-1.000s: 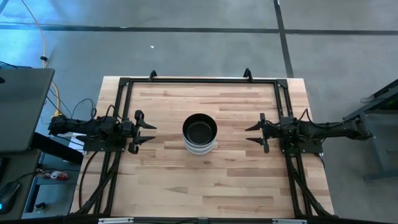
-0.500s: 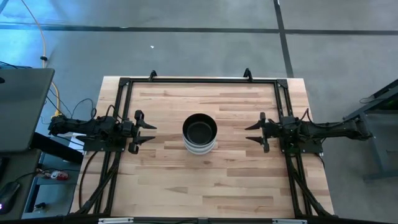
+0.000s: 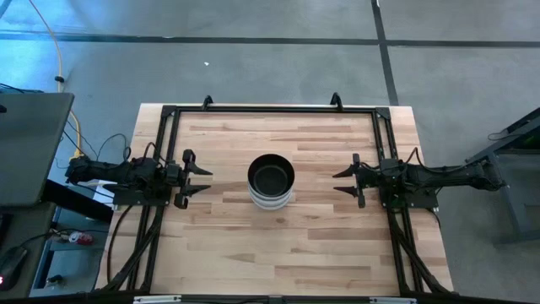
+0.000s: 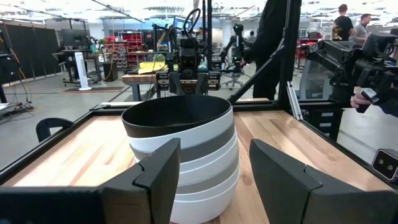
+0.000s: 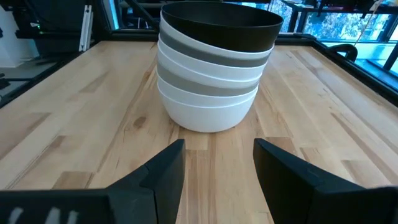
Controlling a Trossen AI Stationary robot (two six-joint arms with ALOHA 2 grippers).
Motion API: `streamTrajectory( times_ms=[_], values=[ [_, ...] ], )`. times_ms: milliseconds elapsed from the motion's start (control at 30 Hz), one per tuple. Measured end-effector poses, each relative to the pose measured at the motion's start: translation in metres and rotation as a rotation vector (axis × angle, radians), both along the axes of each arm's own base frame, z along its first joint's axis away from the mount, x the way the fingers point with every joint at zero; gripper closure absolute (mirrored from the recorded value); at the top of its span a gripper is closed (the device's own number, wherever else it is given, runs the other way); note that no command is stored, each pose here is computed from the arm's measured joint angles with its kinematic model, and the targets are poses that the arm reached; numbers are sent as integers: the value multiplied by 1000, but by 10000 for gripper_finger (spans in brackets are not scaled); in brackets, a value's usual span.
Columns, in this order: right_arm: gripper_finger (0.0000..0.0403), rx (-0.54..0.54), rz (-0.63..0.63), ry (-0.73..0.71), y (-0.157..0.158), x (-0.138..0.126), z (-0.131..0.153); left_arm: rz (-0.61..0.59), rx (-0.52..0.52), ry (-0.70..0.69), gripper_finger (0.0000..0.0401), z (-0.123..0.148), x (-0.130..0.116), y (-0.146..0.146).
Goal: Nest bowls inside each other
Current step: Return to Home Position
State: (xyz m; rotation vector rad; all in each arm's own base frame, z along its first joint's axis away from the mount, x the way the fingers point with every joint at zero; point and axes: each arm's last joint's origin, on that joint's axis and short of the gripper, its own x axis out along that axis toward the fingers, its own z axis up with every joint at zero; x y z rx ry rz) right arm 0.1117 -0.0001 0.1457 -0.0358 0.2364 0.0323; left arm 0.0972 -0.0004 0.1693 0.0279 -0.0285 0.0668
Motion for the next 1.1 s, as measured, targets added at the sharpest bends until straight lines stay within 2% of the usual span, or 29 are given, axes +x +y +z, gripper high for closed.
streamTrajectory(
  times_ms=[1100],
  values=[
    [220,-11,2,2,0,0,0,-1,-1,0,220,0,0,0]
  ],
)
